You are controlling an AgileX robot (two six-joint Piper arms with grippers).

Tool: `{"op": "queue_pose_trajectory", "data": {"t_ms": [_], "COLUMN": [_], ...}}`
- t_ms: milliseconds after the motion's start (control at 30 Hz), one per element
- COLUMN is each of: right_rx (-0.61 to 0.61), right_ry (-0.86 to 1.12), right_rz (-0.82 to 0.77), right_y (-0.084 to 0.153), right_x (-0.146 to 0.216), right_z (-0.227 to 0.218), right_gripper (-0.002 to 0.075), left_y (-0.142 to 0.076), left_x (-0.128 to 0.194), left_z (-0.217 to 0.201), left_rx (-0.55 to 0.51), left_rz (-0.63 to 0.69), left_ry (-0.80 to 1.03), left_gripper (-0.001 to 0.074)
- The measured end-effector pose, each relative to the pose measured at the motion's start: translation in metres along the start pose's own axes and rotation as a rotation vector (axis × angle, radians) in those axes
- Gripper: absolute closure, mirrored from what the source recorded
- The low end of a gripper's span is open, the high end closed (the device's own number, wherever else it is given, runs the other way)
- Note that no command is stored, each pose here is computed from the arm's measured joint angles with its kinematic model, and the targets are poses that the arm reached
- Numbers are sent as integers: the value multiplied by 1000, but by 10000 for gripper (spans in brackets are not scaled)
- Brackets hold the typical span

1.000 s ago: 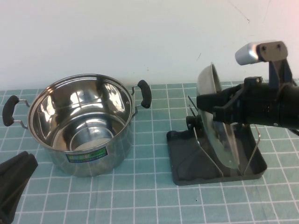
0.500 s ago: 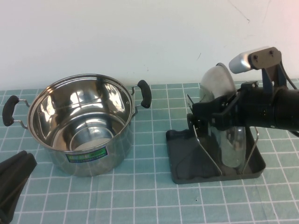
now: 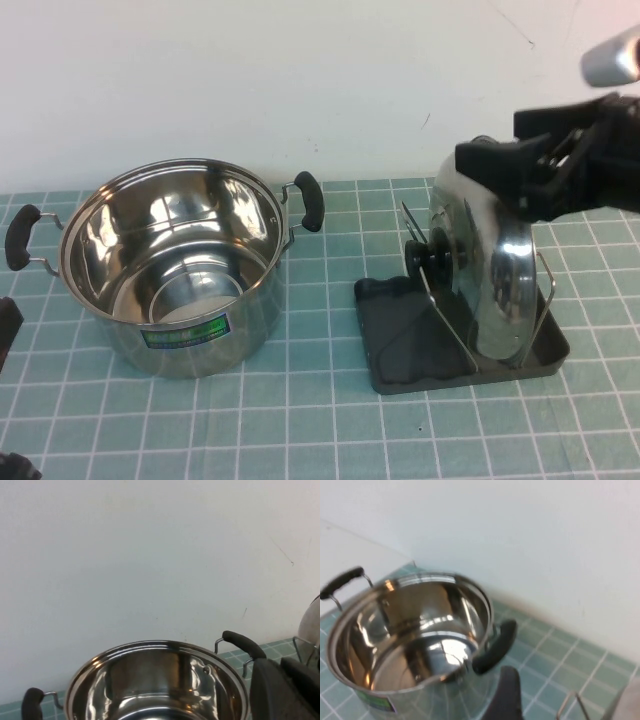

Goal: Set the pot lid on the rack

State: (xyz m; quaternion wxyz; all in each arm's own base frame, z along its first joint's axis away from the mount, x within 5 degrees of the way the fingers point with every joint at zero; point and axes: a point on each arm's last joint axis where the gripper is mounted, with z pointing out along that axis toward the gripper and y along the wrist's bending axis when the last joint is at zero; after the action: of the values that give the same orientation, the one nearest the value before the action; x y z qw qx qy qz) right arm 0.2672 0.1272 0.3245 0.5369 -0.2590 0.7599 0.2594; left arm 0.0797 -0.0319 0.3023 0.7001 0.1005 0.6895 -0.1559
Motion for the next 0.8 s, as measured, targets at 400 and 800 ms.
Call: {"op": "queue_pose_trajectory", "data": {"t_ms": [400,800], "right_rx": [-231,445], "right_ry": [40,782], "right_rz": [-479,-564], "right_y": [47,1], "right_x": [-56,-59], "right_z": [-63,-148], "right_gripper": [642,726], "left_y": [36,29], "left_x": [-11,-8], "left_z": [-8,-5], "left_rx": [-416,-314], "left_rz": [164,-156], "left_ry": [-85,-110], "left_gripper": [734,735]}}
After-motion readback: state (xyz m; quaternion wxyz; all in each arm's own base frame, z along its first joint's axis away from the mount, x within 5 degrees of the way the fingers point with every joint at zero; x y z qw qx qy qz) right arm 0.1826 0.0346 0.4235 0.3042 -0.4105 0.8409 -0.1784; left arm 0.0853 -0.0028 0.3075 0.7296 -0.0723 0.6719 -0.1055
